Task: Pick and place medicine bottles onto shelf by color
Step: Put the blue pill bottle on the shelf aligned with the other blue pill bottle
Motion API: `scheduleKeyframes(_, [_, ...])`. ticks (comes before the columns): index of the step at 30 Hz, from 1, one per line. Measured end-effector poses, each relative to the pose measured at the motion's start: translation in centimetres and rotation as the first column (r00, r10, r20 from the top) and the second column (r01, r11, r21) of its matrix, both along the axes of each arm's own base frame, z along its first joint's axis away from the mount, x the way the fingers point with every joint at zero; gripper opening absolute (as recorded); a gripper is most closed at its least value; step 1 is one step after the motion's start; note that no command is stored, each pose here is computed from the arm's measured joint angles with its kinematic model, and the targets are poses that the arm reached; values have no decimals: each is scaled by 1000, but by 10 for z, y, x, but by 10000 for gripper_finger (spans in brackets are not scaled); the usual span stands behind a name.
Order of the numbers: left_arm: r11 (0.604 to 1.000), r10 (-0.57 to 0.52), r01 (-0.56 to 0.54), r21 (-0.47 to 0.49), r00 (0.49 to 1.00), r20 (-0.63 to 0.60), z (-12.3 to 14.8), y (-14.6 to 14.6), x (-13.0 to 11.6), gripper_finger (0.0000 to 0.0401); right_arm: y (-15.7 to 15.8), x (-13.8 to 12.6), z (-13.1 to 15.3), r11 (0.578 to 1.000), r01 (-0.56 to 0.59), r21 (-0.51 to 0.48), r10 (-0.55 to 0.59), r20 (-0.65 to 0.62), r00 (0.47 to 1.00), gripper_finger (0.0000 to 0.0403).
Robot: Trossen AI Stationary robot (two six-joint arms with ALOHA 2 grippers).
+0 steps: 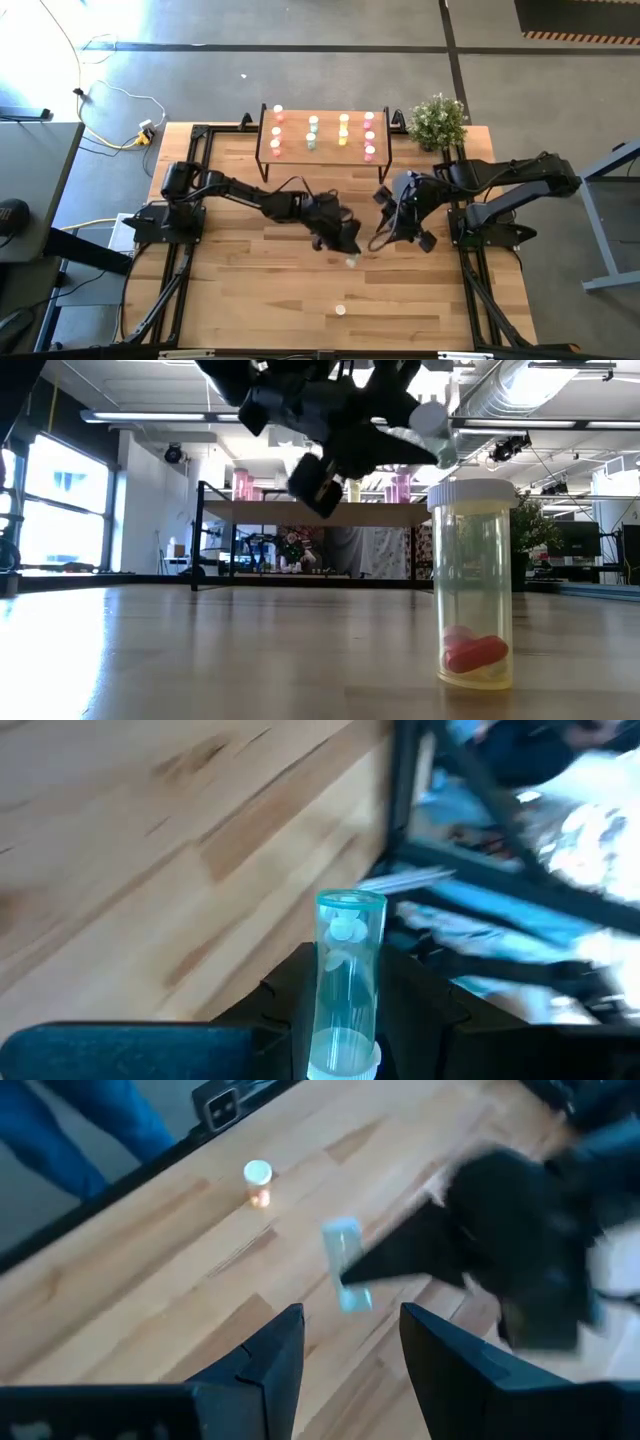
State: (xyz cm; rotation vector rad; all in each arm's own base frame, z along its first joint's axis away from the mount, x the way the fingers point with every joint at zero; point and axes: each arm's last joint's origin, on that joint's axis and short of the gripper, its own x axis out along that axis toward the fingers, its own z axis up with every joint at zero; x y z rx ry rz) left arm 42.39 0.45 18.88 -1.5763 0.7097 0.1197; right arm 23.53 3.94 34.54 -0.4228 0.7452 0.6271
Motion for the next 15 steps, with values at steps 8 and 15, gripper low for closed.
scheduleKeyframes(8, [980,162,-143,-139,977,139,18,25,8,87,14,0,2,979,-134,-153,149,91,985,158])
scheduleKeyframes(15, [951,267,-225,-213,944,194,27,30,11,87,20,2,4,951,-184,-249,227,154,962,158])
